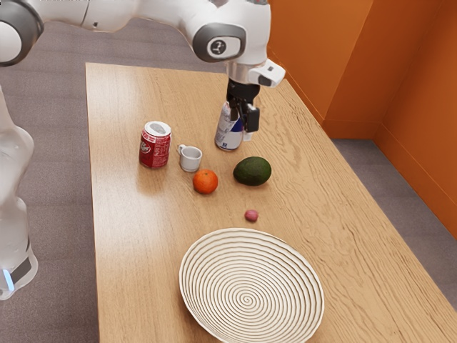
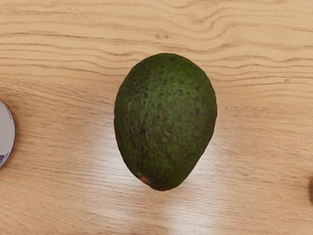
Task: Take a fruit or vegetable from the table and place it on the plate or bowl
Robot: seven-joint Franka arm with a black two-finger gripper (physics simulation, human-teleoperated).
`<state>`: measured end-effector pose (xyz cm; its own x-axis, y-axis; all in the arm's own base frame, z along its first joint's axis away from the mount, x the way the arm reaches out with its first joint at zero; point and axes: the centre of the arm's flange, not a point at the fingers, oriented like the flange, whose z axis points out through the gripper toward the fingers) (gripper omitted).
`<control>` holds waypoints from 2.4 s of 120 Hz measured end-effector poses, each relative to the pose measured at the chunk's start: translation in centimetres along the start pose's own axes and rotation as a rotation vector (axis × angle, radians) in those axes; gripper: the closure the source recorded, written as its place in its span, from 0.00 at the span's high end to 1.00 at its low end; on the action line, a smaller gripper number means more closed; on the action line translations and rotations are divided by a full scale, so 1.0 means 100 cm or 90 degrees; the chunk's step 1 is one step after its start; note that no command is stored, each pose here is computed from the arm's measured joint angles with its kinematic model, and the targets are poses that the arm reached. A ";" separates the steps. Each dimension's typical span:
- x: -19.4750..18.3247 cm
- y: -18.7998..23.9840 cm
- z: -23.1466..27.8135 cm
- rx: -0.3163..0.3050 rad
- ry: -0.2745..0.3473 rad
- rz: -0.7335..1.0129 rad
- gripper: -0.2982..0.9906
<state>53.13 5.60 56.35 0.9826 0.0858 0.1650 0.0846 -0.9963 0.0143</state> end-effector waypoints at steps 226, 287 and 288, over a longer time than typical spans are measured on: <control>0.027 0.013 0.122 0.055 -0.003 0.039 0.77; 0.037 0.009 0.146 0.070 -0.011 0.045 0.77; 0.037 0.009 0.147 0.070 -0.011 0.045 0.77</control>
<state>59.27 5.05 42.50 0.9893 0.0159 0.1448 0.0315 -0.9939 -0.1056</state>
